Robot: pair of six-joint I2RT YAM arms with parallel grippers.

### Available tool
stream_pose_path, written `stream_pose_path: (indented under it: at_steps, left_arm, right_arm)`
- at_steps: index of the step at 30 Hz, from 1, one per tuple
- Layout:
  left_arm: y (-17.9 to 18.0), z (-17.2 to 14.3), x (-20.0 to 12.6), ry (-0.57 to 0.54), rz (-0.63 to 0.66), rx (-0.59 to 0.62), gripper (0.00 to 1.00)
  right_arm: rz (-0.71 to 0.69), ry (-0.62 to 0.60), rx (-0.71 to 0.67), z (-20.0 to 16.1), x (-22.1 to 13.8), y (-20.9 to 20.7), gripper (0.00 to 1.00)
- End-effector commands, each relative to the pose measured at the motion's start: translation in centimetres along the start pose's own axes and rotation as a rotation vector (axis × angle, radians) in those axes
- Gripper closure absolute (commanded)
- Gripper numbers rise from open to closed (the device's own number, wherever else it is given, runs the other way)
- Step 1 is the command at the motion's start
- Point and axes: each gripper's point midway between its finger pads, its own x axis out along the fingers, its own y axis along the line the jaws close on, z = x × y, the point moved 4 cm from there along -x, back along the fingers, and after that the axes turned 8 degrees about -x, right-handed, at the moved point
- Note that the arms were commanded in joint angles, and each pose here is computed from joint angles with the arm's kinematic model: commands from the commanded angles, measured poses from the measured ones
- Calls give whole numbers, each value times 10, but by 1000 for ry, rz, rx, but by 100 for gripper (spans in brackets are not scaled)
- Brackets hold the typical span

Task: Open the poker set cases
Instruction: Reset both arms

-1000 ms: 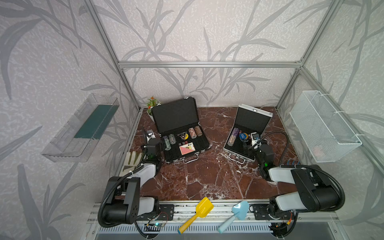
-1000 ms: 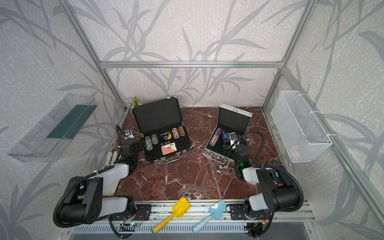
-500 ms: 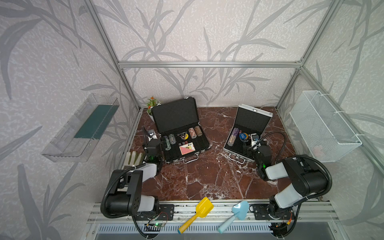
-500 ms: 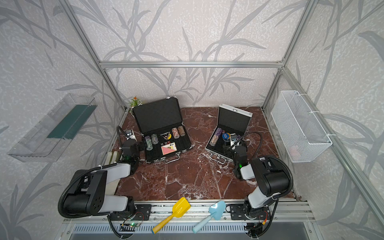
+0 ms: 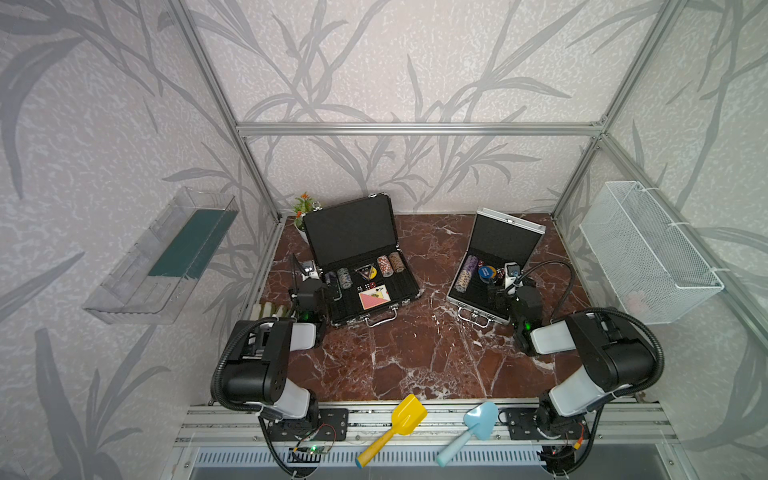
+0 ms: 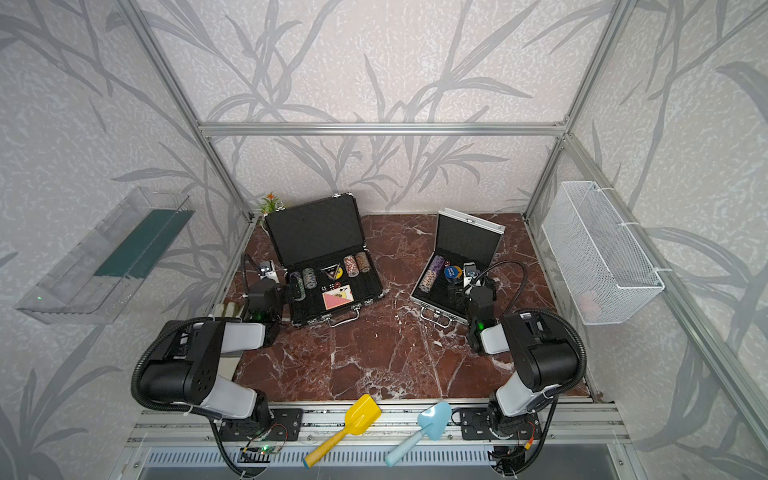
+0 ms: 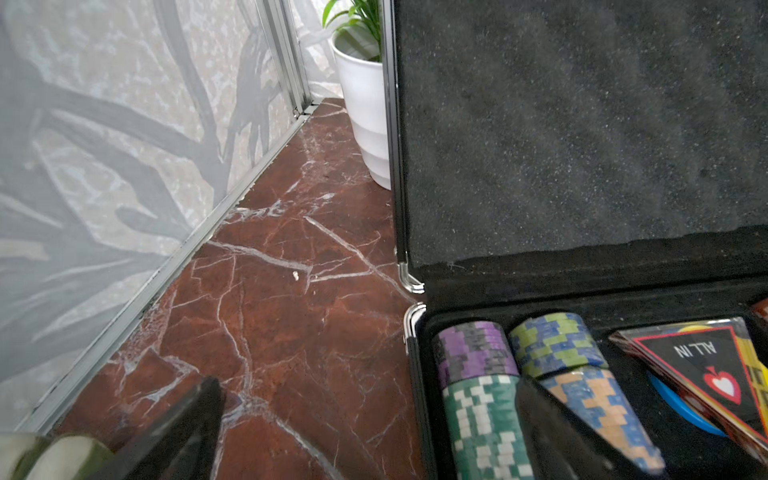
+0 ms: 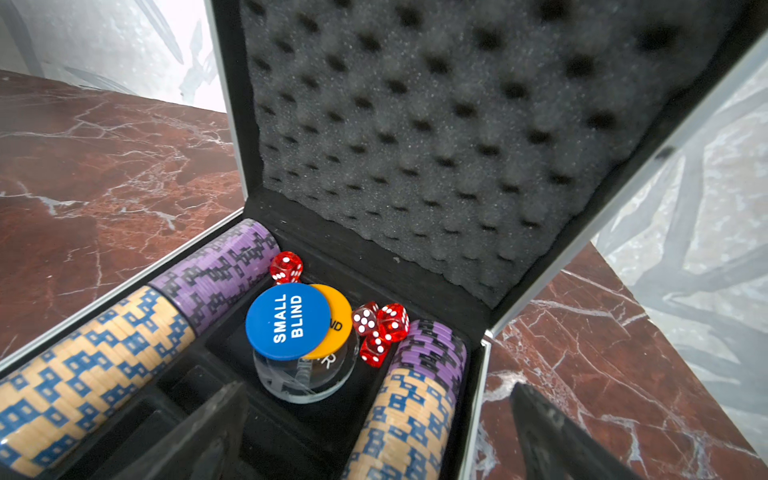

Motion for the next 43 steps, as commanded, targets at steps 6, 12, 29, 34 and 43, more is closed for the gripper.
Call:
stream_pose_path:
  at_steps: [6, 12, 29, 34, 43]
  left_arm:
    - [-1, 3, 2, 6, -12, 11, 1]
    - [-1, 3, 2, 7, -12, 11, 1]
    - [-1, 3, 2, 6, -12, 11, 1]
    - [-1, 3, 2, 6, -13, 11, 1]
    - [-1, 3, 3, 12, -20, 9, 1]
  right_arm:
    - [82, 6, 87, 5, 7, -9, 1]
    - [85, 5, 90, 5, 7, -9, 1]
    - [84, 3, 89, 5, 7, -9, 1]
    - [85, 4, 88, 4, 7, -9, 1]
    - [85, 4, 88, 5, 7, -9, 1]
